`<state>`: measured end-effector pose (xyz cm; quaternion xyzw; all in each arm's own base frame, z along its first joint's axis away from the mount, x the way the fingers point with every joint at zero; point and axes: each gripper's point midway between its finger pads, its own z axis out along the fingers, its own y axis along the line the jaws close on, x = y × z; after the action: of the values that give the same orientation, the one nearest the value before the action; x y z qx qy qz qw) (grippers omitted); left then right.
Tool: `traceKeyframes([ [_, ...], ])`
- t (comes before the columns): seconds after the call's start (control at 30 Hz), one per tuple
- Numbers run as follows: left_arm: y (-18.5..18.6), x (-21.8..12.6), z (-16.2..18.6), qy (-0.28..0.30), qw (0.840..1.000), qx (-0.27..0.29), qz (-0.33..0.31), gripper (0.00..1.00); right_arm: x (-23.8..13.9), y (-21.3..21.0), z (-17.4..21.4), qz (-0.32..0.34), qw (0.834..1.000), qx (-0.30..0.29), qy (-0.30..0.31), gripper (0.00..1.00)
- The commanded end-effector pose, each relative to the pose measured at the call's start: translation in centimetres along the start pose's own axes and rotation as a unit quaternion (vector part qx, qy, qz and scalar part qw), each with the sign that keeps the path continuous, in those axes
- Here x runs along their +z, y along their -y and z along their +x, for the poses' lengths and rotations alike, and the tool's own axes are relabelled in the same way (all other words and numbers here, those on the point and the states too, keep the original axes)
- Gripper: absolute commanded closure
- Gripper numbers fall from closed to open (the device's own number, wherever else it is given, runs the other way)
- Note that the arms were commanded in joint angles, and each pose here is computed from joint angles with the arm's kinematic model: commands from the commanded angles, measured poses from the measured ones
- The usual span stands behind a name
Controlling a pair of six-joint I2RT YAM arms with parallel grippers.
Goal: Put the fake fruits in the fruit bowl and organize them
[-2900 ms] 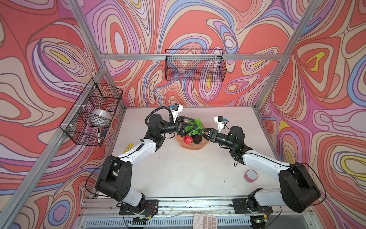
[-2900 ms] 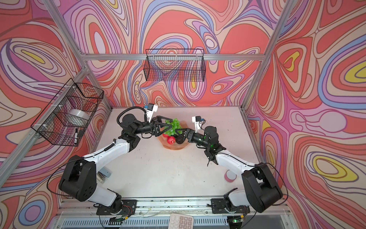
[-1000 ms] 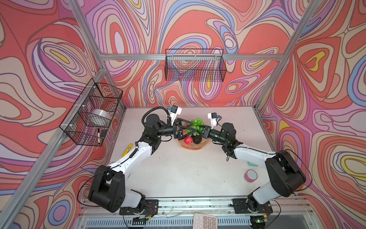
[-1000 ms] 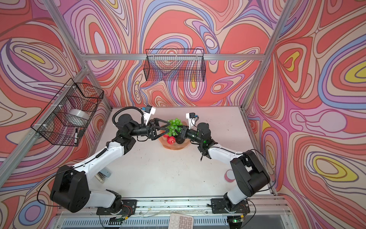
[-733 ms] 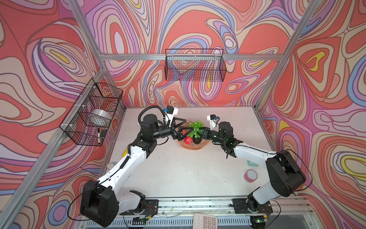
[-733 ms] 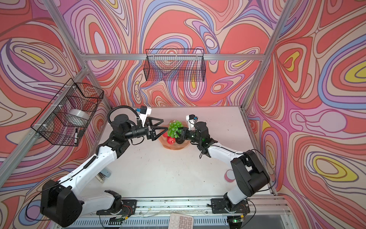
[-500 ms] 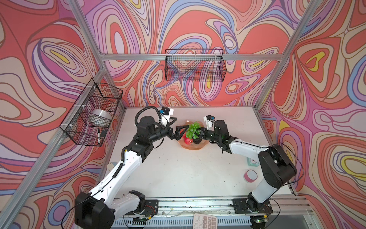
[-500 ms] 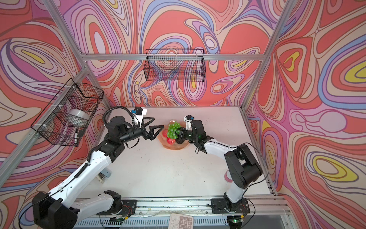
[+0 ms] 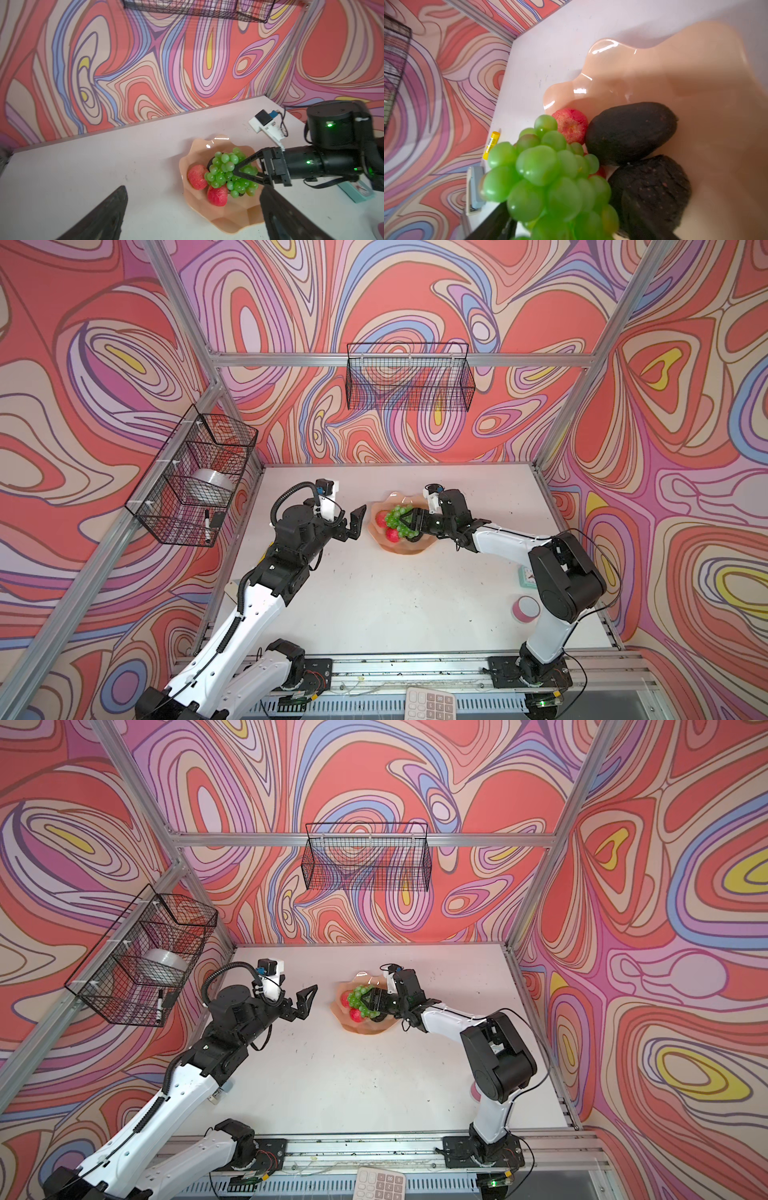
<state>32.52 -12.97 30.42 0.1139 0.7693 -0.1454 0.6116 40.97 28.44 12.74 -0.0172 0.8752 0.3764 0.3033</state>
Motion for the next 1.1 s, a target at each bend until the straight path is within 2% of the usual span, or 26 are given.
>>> traceKeyframes([
  [0.0, -3.4, -0.9, 0.7, 0.009, 0.996, 0.007, -0.090, 0.00, -2.3, 0.0, -1.2, 0.051, 0.998, -0.035, 0.005, 0.02],
  [0.2, -6.5, -2.1, 3.4, 0.011, 0.987, -0.016, -0.157, 0.00, -5.4, 0.8, -2.0, 0.095, 0.994, -0.048, 0.016, 0.02],
  [0.33, -8.9, -3.4, 5.3, 0.029, 0.978, -0.032, -0.202, 0.00, -9.0, 1.2, -3.5, 0.120, 0.989, -0.074, 0.049, 0.02],
  [0.37, -9.5, -3.5, 7.8, 0.013, 0.976, -0.028, -0.214, 0.00, -10.0, 1.6, -4.1, 0.134, 0.985, -0.084, 0.063, 0.02],
  [0.53, -11.8, -3.9, 13.2, 0.017, 0.964, -0.019, -0.265, 0.00, -15.4, 6.6, -7.4, 0.202, 0.962, -0.106, 0.153, 0.02],
  [0.63, -12.7, -3.5, 15.5, 0.007, 0.962, -0.025, -0.273, 0.00, -17.5, 10.8, -8.3, 0.252, 0.944, -0.102, 0.188, 0.02],
  [0.77, -13.5, -3.0, 17.5, 0.002, 0.965, -0.033, -0.258, 0.00, -18.7, 14.0, -8.2, 0.294, 0.923, -0.104, 0.224, 0.02],
  [0.87, -13.8, -2.3, 17.3, 0.002, 0.970, -0.041, -0.238, 0.00, -20.0, 15.6, -8.1, 0.327, 0.899, -0.125, 0.262, 0.02],
  [0.97, -14.1, -1.2, 17.2, -0.001, 0.972, -0.032, -0.231, 0.00, -20.7, 17.5, -7.8, 0.345, 0.888, -0.120, 0.279, 0.02],
  [1.07, -14.2, 0.3, 17.0, -0.001, 0.976, -0.030, -0.216, 0.00, -20.4, 19.0, -7.1, 0.363, 0.877, -0.139, 0.284, 0.02],
])
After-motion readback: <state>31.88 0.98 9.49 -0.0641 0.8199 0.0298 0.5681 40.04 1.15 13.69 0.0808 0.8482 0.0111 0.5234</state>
